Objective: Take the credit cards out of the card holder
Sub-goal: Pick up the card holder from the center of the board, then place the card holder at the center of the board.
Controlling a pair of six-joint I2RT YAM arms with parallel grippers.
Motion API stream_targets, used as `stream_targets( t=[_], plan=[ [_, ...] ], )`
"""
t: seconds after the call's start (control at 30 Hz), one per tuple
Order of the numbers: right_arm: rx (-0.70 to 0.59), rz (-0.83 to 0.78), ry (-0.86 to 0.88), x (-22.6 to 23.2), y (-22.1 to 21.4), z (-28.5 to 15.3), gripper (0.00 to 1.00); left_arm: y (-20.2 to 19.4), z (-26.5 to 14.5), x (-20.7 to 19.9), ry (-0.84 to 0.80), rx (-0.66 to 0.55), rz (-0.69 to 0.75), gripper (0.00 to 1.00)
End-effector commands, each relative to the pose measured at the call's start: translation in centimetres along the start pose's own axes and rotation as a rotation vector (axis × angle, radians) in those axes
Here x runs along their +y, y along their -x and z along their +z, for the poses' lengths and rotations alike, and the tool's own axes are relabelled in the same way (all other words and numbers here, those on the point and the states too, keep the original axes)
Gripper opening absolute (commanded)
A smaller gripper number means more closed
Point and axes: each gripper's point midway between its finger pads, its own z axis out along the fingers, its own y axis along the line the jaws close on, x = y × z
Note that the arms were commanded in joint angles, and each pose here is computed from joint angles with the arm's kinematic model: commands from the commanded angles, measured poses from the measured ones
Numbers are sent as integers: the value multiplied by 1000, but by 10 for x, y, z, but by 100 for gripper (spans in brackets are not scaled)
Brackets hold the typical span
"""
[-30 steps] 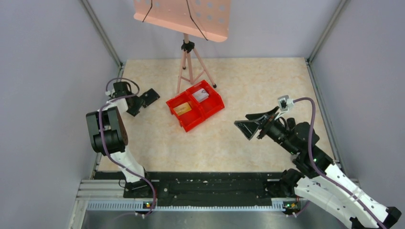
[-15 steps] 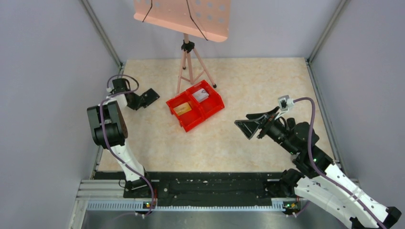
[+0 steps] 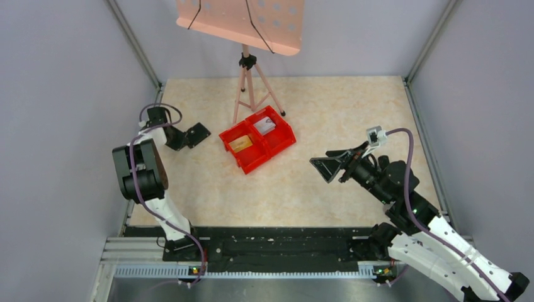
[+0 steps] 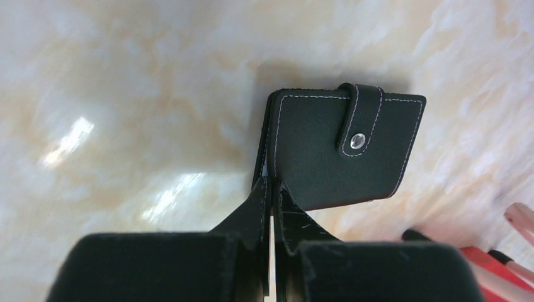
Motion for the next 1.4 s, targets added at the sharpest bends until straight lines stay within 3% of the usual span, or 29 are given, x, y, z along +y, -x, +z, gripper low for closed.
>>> stream_targets(
  t=[0.0, 0.37, 0.5, 0.8, 1.1, 1.2, 1.37],
  plan=[
    [-15, -33, -48, -9, 3, -1, 88, -8, -31, 18, 55, -29, -27, 0],
    [-27, -63, -65, -18, -2, -10, 89, -40, -103, 63, 159, -177, -105, 0],
    [-49, -57, -106, -27, -1, -13, 89, -56, -123, 75, 159, -169, -123, 0],
    [-26, -44, -139, -34, -8, -10, 89, -127, -140, 70, 40, 24, -107, 0],
    [-11, -26, -188, -41, -9, -7, 88, -182, -173, 67, -24, 76, -3, 0],
    [-10, -30, -202, -43, -8, -4, 88, -211, -177, 70, -57, 141, 22, 0],
    [14, -38, -218, -47, -13, 2, 88, -271, -181, 52, -233, 355, 136, 0]
  ],
)
